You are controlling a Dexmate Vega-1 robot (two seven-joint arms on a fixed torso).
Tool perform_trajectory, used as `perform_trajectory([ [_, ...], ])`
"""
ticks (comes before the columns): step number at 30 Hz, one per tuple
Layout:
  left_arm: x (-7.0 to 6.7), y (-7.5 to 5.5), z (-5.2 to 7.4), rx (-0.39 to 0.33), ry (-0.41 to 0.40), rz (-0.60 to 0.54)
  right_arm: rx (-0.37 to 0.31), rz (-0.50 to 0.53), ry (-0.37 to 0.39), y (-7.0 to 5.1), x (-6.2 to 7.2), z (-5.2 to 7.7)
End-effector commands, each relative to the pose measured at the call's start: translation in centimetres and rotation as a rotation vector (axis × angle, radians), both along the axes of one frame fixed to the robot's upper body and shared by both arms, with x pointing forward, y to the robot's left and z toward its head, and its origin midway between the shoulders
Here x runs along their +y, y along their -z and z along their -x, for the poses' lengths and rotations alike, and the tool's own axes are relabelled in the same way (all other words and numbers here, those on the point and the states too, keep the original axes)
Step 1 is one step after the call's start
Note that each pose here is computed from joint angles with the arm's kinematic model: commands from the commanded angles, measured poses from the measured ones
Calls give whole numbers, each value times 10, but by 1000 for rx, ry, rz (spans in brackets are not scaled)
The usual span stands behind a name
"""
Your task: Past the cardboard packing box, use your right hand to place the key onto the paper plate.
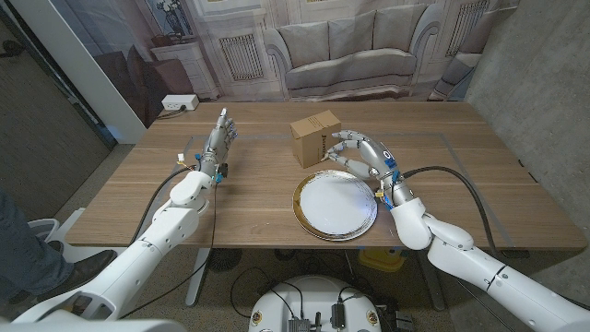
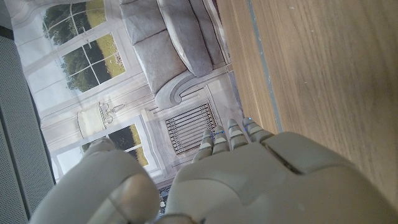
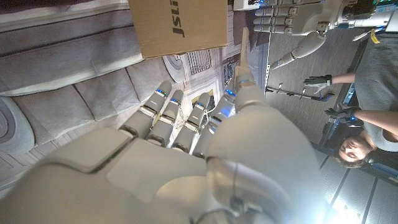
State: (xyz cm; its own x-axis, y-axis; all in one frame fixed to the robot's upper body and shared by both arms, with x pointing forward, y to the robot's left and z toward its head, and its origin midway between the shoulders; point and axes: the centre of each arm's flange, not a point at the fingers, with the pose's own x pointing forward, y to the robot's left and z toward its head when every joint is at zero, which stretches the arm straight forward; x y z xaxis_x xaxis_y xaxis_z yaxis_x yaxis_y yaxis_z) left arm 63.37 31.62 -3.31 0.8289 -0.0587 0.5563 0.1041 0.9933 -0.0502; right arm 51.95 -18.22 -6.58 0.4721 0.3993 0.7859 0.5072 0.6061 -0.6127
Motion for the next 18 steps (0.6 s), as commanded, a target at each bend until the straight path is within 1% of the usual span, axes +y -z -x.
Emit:
perform_trajectory([
  [1, -3, -1, 2, -1, 0, -5, 52, -11, -15, 10, -1, 0],
  [13, -7, -3, 2, -5, 7, -7, 96, -24, -32, 19, -3, 1],
  [18, -9, -3, 1, -4, 10, -9, 124, -30, -38, 23, -3, 1],
])
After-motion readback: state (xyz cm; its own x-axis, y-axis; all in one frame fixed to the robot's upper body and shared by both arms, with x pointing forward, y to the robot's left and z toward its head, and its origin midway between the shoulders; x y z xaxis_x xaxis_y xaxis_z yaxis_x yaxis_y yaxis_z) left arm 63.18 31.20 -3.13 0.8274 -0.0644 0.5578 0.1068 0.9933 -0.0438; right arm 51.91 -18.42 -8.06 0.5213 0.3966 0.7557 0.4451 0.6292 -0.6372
